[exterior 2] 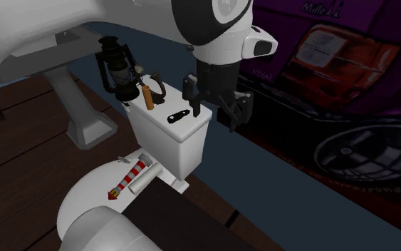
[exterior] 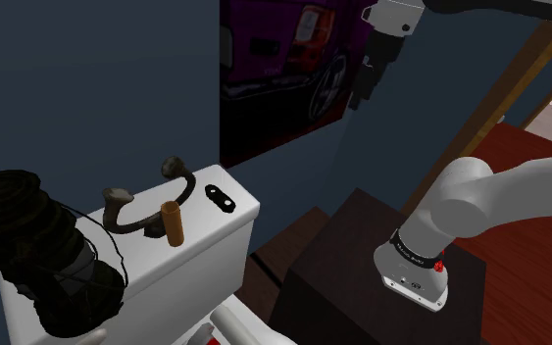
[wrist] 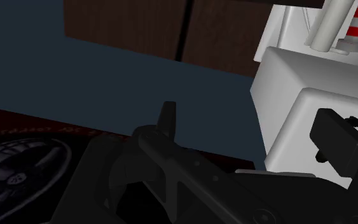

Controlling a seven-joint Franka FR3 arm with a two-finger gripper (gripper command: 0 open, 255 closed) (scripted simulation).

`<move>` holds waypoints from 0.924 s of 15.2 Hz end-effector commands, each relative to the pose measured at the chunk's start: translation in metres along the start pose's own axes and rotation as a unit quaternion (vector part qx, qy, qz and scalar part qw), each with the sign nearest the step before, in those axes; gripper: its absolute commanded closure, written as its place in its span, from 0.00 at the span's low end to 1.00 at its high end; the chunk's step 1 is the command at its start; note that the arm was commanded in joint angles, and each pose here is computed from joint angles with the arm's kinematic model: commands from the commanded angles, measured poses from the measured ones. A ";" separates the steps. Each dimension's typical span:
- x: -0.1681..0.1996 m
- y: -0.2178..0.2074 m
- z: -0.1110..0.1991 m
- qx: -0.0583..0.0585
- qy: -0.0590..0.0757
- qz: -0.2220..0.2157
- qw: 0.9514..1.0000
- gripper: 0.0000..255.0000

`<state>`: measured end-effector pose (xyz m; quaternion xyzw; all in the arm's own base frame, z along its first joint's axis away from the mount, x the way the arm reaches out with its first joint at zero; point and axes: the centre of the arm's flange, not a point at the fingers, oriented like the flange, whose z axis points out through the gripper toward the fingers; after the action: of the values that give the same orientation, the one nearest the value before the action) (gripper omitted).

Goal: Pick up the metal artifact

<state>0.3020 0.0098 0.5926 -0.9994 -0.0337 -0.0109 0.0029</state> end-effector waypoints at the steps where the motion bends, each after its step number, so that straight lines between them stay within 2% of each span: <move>1: 0.000 0.000 0.000 0.000 0.000 0.000 1.000 0.00; 14: 0.077 -0.108 0.103 0.019 -0.001 0.018 1.000 0.00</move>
<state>0.3679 0.1115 0.4982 -0.9996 -0.0181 -0.0085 0.0197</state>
